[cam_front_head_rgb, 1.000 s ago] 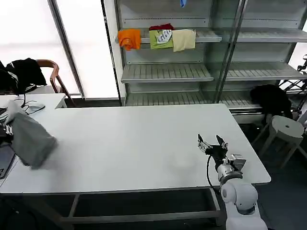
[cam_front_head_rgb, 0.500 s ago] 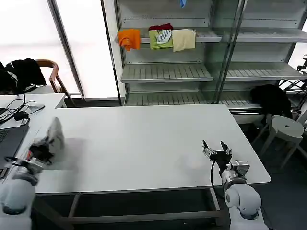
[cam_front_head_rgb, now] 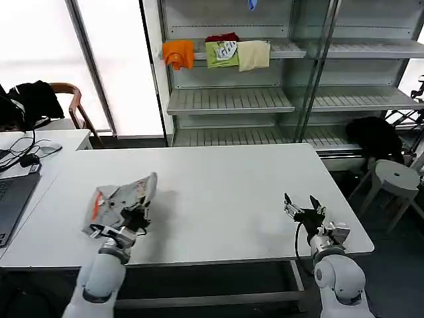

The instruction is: Fold and organize the clothes.

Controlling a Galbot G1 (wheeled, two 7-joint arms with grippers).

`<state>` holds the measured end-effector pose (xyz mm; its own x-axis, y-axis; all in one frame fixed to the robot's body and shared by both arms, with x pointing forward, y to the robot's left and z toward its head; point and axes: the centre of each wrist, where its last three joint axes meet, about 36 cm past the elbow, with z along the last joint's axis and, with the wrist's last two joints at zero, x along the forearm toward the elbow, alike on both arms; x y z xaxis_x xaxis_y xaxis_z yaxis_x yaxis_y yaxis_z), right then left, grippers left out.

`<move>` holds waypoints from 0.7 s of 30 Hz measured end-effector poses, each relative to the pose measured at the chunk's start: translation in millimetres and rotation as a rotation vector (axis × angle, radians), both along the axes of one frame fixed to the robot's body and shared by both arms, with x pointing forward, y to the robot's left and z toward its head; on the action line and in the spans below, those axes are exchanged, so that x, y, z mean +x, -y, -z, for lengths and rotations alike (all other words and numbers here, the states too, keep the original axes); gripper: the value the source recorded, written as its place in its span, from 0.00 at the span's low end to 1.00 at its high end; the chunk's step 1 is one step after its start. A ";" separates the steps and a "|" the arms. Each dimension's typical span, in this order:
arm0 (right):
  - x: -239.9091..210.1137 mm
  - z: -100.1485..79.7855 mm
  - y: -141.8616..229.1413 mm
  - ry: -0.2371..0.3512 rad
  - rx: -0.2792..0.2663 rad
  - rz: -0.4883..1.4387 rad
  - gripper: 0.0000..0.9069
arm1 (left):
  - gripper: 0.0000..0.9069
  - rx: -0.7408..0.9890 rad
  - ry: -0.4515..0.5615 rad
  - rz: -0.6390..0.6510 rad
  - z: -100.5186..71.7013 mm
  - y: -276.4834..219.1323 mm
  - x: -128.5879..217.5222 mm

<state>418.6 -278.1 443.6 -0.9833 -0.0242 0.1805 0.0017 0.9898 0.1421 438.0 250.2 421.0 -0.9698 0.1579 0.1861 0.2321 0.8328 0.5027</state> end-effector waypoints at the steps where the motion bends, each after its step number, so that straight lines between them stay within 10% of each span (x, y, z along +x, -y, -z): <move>1: -0.6 -0.9 -0.4 0.000 -0.001 -0.002 1.00 | 0.07 -0.022 -0.001 0.009 -0.8 9.9 2.0; 2: -1.2 -1.9 -0.8 0.001 -0.003 -0.003 1.00 | 0.27 -0.044 -0.002 0.022 -1.2 20.6 4.2; 4: -2.4 -3.5 -2.3 0.001 -0.005 -0.006 1.00 | 1.00 -0.074 -0.004 0.039 -1.2 38.6 8.3; 21: 16.0 3.6 -55.3 -0.033 0.012 -0.112 1.00 | 1.00 -0.253 -0.057 0.126 -12.5 120.2 7.8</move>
<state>434.6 -222.9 440.0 -0.9677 -0.1360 0.2122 -0.1040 0.9824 0.1553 445.8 130.0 433.6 -0.9289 0.3244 0.1788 0.3631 0.8930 0.2658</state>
